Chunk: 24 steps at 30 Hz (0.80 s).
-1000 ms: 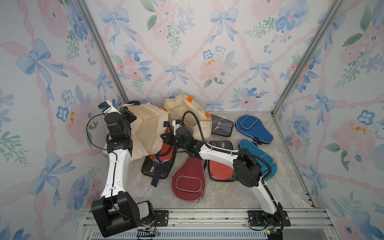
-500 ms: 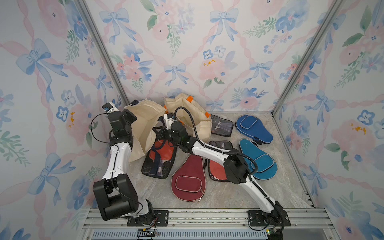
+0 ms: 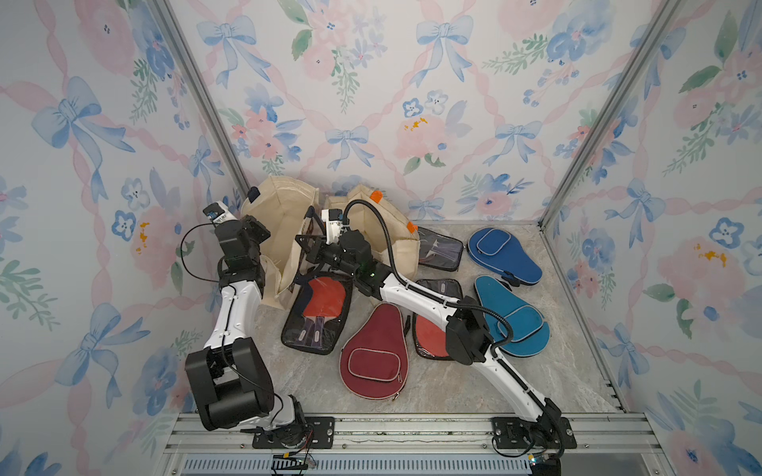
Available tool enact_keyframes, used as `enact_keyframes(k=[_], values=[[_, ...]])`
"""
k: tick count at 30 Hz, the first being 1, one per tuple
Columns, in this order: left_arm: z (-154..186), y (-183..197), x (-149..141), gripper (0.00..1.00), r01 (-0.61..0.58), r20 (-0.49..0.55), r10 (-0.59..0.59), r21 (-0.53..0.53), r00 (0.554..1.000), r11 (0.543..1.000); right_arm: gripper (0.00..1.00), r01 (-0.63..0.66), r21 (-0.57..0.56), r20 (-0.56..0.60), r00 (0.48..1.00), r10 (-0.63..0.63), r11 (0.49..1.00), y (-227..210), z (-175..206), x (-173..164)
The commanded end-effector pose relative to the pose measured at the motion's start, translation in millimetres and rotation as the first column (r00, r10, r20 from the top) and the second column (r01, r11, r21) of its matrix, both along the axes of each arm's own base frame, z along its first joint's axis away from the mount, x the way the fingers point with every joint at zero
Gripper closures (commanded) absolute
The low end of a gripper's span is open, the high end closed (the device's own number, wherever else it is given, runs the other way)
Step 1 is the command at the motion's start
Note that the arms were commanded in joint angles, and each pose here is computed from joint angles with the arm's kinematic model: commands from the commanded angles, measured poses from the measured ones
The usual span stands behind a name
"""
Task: Remove the ping pong set from the canvas bag
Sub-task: Place the canvas bag at the corner of the board.
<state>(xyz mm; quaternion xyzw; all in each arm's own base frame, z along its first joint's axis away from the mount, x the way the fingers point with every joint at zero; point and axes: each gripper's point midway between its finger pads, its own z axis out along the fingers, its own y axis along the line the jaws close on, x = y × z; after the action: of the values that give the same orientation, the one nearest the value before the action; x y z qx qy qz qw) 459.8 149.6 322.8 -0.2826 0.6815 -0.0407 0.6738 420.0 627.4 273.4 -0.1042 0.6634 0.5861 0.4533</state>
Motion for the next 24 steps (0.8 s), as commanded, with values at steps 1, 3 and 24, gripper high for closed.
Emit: enact_keyframes(k=[1, 3, 24], values=[[-21.4, 12.1, 0.6, 1.0, -0.037, -0.016, 0.037, 0.006, 0.999, 0.999, 1.0, 0.06, 0.087, 0.112, 0.991, -0.07, 0.994, -11.4, 36.3, 10.2], [-33.8, 18.2, 0.3, 1.0, -0.054, -0.023, 0.053, -0.011, 0.998, 0.998, 1.0, 0.067, 0.091, 0.114, 0.991, -0.077, 0.994, -11.6, 34.4, 12.6], [-78.8, 75.1, 14.0, 0.9, -0.194, -0.075, 0.189, -0.056, 0.979, 0.98, 0.35, 0.088, 0.047, 0.172, 0.98, -0.095, 0.995, -9.2, 27.3, 10.0]])
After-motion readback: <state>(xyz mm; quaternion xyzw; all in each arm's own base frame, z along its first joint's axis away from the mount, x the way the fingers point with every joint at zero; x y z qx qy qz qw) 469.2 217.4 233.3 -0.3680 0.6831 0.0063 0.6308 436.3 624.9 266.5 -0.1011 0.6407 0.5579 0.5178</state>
